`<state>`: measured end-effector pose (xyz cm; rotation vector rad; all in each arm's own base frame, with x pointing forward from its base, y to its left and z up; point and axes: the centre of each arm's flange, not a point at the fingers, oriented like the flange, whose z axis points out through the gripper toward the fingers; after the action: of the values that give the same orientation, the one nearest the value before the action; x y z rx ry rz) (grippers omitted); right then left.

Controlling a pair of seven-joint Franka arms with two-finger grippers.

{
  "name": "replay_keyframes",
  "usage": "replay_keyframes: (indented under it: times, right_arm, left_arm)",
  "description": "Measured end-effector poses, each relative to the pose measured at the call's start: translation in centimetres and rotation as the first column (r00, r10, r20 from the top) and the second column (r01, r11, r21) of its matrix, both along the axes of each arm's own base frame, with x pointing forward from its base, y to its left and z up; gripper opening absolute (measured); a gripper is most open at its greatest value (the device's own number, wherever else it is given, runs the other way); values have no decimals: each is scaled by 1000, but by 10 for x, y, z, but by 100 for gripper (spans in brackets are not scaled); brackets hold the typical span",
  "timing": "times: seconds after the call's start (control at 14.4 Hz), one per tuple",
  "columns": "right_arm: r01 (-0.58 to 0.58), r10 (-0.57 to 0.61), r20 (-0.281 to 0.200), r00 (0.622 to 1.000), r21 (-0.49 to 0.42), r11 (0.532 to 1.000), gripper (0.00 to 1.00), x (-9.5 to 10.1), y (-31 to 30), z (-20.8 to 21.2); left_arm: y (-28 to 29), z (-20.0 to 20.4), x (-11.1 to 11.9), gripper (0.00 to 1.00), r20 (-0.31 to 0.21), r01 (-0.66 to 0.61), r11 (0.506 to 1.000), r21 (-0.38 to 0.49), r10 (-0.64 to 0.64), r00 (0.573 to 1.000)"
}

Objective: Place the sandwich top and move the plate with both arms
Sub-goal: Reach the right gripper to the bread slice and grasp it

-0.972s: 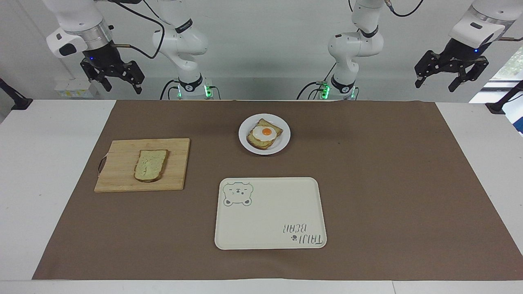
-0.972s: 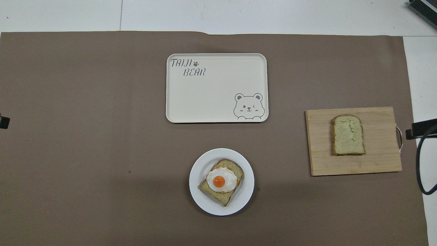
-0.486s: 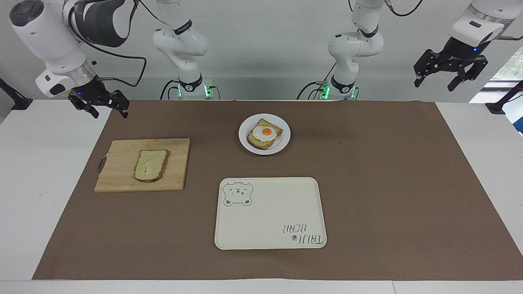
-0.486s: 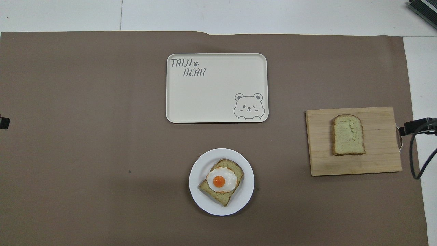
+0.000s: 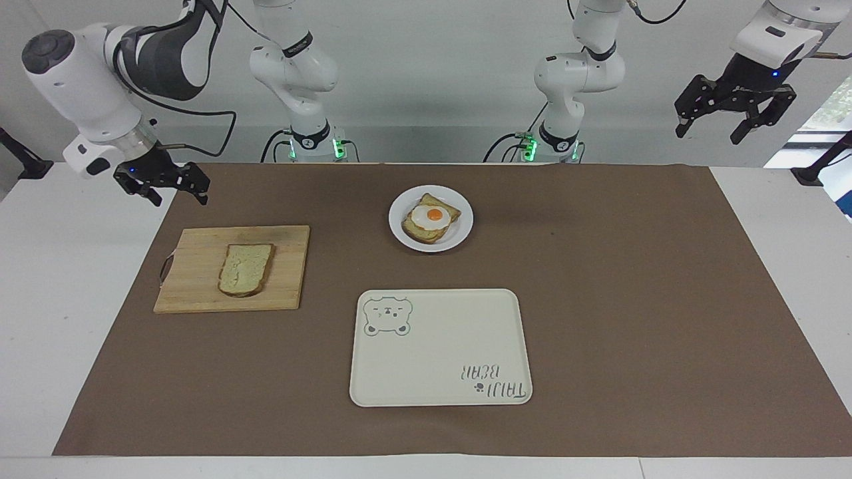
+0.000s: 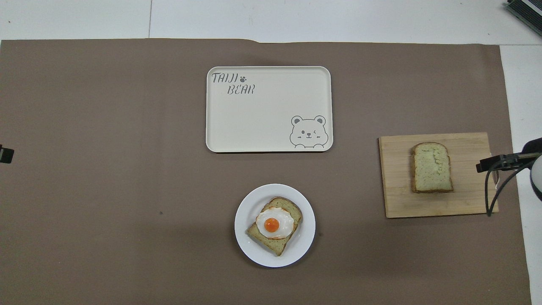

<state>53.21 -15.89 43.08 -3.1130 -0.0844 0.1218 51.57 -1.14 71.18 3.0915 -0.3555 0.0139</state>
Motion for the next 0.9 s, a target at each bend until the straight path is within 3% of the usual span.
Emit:
replay_keyframes:
  times: [0.07,0.14,0.21,0.28,0.42,0.76,0.9]
  right_arm:
    - [-6,6,-4,1000,1,1000,94,-1,4,-8]
    - [-11,11,-8,1000,3,1000,82,-2,7,-12]
    - [-17,17,-5,1000,2,1000,81,-2,8,-16]
    - [-26,26,14,1000,-3,1000,81,1,8,-20]
    - [-30,31,45,999,-12,999,69,8,6,-33]
    - [-50,51,45,998,-11,999,63,19,4,-68]
    - [-73,72,74,995,3,997,58,23,7,-76]
  left_arm:
    - [-2,-2,0,100,-5,4,1000,0,-4,1000]
    - [-3,-6,1,100,-14,5,1000,0,-5,1000]
    - [-2,-12,2,100,-27,5,1000,0,-5,1000]
    - [-3,-21,3,100,-40,5,1000,1,-5,999]
    - [-3,-41,9,100,-41,4,1000,0,-4,999]
    - [0,-58,-2,100,-22,-3,1000,1,3,1000]
    - [0,-55,-5,100,-14,-3,1000,1,3,1000]
